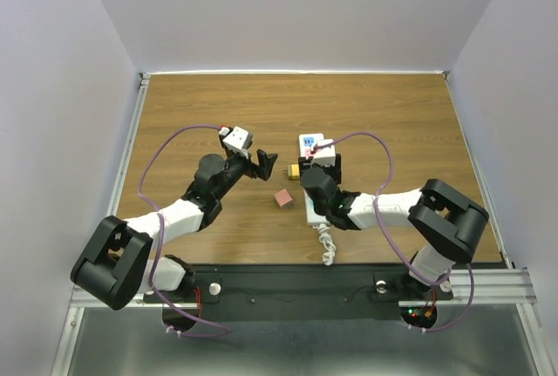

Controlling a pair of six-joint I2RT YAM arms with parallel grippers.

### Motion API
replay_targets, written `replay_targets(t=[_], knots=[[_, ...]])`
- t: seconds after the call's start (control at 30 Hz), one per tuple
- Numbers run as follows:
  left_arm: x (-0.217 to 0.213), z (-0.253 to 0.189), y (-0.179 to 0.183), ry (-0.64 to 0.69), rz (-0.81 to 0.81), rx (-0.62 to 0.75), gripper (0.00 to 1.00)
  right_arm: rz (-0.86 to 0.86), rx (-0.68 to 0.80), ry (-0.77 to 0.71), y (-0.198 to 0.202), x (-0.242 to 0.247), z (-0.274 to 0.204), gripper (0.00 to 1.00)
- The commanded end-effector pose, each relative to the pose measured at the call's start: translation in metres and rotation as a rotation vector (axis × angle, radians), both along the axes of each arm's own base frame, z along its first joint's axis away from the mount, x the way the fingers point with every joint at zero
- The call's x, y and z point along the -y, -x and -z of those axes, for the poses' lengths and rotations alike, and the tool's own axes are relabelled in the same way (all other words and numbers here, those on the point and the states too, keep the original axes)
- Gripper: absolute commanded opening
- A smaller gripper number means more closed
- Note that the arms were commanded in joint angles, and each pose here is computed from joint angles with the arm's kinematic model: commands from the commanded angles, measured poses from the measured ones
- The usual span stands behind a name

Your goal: Insert the plug

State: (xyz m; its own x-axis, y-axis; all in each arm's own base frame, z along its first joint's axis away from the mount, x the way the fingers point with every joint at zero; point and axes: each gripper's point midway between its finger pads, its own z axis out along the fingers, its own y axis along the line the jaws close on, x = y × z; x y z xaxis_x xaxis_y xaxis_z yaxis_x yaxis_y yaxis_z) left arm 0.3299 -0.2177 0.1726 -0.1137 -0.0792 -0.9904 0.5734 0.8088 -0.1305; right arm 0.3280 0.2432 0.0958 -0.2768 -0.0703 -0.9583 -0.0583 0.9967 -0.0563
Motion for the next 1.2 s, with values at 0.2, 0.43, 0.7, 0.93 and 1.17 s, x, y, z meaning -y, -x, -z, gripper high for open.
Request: replay_targets(t=[0.2,0.43,0.7,0.93,1.17], knots=[[-0.003,-0.026,0.002,0.059,0.002,0.081,0.98,-0.076,-0.295,0.279,0.041,0.014,0.11,0.01],[-0.008,-0.028,0.001,0.076,-0.012,0.082,0.98,-0.097,-0.334,0.348,0.046,0.009,0.129,0.0],[-0.013,-0.03,0.002,0.095,-0.018,0.081,0.98,-0.127,-0.374,0.432,0.047,-0.001,0.15,0.0],[-0.021,-0.034,0.001,0.125,-0.038,0.085,0.98,-0.153,-0.409,0.498,0.046,-0.009,0.164,0.0],[-0.052,-0.03,-0.011,0.179,-0.18,0.043,0.98,-0.164,-0.469,0.571,0.051,-0.006,0.189,0.01]])
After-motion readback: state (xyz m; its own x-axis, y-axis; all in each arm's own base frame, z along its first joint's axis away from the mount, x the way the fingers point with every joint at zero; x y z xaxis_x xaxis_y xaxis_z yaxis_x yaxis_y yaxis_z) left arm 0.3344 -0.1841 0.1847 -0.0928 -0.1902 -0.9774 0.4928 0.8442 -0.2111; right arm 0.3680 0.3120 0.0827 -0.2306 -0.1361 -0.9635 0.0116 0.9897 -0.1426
